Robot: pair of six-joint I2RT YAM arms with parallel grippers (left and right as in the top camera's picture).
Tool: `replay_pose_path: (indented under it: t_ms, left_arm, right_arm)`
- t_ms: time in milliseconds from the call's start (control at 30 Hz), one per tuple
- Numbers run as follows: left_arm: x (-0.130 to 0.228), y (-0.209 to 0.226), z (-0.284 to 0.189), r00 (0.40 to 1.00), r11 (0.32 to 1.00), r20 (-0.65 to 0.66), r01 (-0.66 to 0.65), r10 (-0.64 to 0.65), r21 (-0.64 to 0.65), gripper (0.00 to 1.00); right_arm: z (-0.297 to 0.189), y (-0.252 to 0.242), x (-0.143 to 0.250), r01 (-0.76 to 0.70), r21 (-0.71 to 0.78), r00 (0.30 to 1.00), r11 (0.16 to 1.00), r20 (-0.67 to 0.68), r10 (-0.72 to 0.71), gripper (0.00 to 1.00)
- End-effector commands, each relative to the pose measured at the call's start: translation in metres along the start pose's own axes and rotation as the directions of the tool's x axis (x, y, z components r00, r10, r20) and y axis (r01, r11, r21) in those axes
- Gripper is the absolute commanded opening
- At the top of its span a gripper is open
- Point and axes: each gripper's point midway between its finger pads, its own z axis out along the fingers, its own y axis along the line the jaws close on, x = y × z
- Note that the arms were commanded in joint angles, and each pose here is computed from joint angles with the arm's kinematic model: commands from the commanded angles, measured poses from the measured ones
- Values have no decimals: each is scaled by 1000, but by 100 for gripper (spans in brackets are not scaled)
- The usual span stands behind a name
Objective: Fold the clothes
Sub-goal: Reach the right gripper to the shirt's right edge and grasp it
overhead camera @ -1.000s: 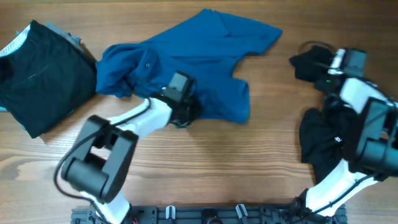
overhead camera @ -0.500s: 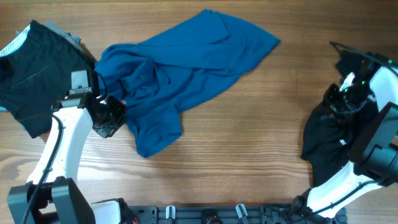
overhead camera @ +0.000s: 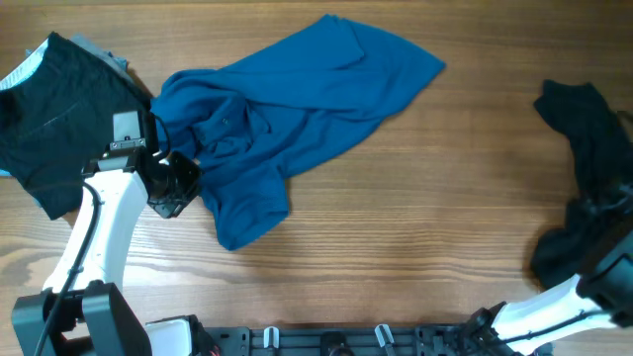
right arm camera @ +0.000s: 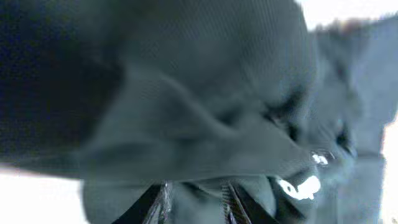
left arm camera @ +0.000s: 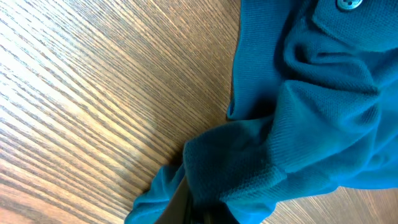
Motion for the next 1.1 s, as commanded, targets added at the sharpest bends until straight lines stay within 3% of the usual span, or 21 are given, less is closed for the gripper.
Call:
replay_pose_path:
  t_ms: [0,33,100,233,300,400,500,633,667,733,833,933,1000,1067]
  left_arm:
    - [-2,1,-2,1000,1000,11,-11,11,1,4]
    - [-2,1,-2,1000,1000,11,-11,11,1,4]
    - [-2,1,-2,1000,1000,11,-11,11,1,4]
    - [4,7,-2,1000,1000,-16,-4,4,-23,4]
    - [9,11,-2,999,999,-32,1,-2,-39,4]
    - [9,11,-2,999,999,-33,1,-2,-39,4]
    - [9,11,-2,999,999,-33,1,-2,-39,4]
    - [9,11,-2,999,999,-32,1,-2,-39,4]
    - [8,11,-2,999,999,-32,1,-2,-39,4]
    - [8,11,-2,999,999,-32,1,-2,-39,4]
    - [8,11,-2,999,999,-32,1,-3,-39,4]
    - [9,11,-2,999,999,-33,1,-3,-39,4]
    - [8,11,-2,999,999,-32,1,-2,-38,4]
    - [8,10,-2,1000,999,-29,0,-1,-36,4]
  right_arm:
    - [-96,107,12,461,-509,887,727,243,-392,34]
    - [-117,133,36,554,-601,824,576,299,-481,36]
    - [-138,168,90,639,-681,715,357,356,-602,41]
    - [-136,231,175,755,-638,519,148,444,-730,48]
    - [-116,261,189,754,-605,571,255,414,-709,59]
    - [-87,310,222,771,-601,550,211,460,-697,60]
    - [-63,337,220,740,-607,625,289,462,-629,61]
    - [-42,358,210,721,-608,670,332,489,-559,60]
    - [-42,365,208,711,-621,683,330,499,-533,57]
    - [-51,378,204,681,-659,718,319,514,-470,34]
    - [-62,386,201,687,-666,714,289,549,-433,4]
    - [-56,365,196,718,-615,683,328,529,-503,4]
    - [-69,323,161,715,-505,699,484,498,-513,4]
    - [-108,299,145,760,-462,650,457,546,-529,4]
